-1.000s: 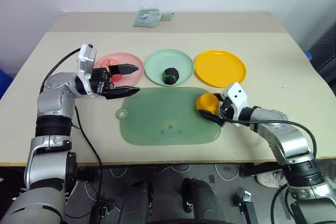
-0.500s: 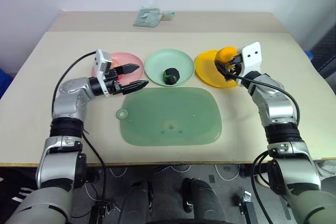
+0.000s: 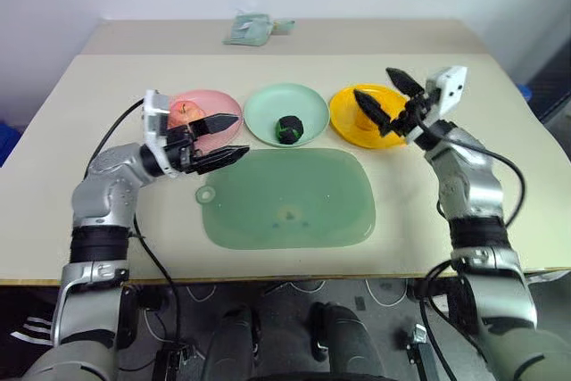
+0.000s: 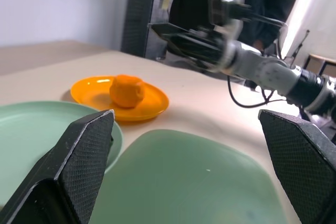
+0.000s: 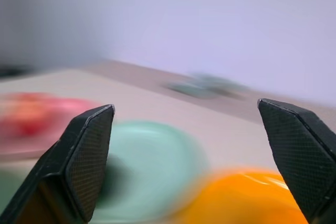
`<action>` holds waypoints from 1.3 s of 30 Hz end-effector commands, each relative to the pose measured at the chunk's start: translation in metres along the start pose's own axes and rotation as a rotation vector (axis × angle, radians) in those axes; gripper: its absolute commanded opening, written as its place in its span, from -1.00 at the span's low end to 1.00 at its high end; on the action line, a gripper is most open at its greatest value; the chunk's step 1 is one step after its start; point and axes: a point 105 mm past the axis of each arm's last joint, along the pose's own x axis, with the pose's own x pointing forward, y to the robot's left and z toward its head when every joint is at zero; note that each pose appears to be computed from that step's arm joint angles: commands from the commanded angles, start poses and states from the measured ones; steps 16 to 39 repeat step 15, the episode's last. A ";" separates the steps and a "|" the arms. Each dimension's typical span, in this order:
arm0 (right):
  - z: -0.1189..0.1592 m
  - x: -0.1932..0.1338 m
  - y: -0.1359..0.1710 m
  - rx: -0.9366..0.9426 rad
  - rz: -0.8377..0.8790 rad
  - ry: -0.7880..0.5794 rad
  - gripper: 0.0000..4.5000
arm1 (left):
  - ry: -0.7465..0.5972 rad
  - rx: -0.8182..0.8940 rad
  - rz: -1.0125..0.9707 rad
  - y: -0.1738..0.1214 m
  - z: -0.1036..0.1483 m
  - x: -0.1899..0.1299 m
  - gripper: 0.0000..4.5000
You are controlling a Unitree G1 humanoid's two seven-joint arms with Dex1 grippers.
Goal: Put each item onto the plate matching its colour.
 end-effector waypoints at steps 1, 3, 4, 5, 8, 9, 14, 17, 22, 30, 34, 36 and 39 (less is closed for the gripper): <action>0.026 -0.014 0.038 -0.021 0.192 0.018 0.97 | -0.016 -0.036 -0.066 -0.018 0.011 -0.009 1.00; 0.029 -0.032 0.051 -0.026 0.258 0.073 0.97 | -0.001 -0.041 -0.086 -0.027 0.007 -0.007 1.00; 0.028 -0.035 0.059 -0.035 0.279 0.103 0.97 | 0.009 -0.056 -0.087 -0.027 0.004 -0.012 1.00; 0.028 -0.042 0.064 -0.027 0.305 0.133 0.97 | 0.020 -0.071 -0.093 -0.030 0.001 -0.012 1.00; 0.025 -0.055 0.083 -0.024 0.359 0.210 0.97 | 0.059 -0.082 -0.071 -0.026 -0.007 -0.017 1.00; 0.025 -0.056 0.088 -0.013 0.363 0.219 0.97 | 0.065 -0.084 -0.071 -0.024 -0.008 -0.019 1.00; 0.021 -0.072 0.095 0.012 0.335 0.281 0.97 | 0.071 -0.099 -0.070 -0.023 -0.012 -0.019 1.00; 0.022 -0.072 0.092 0.015 0.319 0.287 0.97 | 0.065 -0.098 -0.069 -0.024 -0.011 -0.019 1.00; 0.022 -0.072 0.092 0.015 0.319 0.287 0.97 | 0.065 -0.098 -0.069 -0.024 -0.011 -0.019 1.00; 0.022 -0.072 0.092 0.015 0.319 0.287 0.97 | 0.065 -0.098 -0.069 -0.024 -0.011 -0.019 1.00; 0.022 -0.072 0.092 0.015 0.319 0.287 0.97 | 0.065 -0.098 -0.069 -0.024 -0.011 -0.019 1.00; 0.022 -0.072 0.092 0.015 0.319 0.287 0.97 | 0.065 -0.098 -0.069 -0.024 -0.011 -0.019 1.00; 0.022 -0.072 0.092 0.015 0.319 0.287 0.97 | 0.065 -0.098 -0.069 -0.024 -0.011 -0.019 1.00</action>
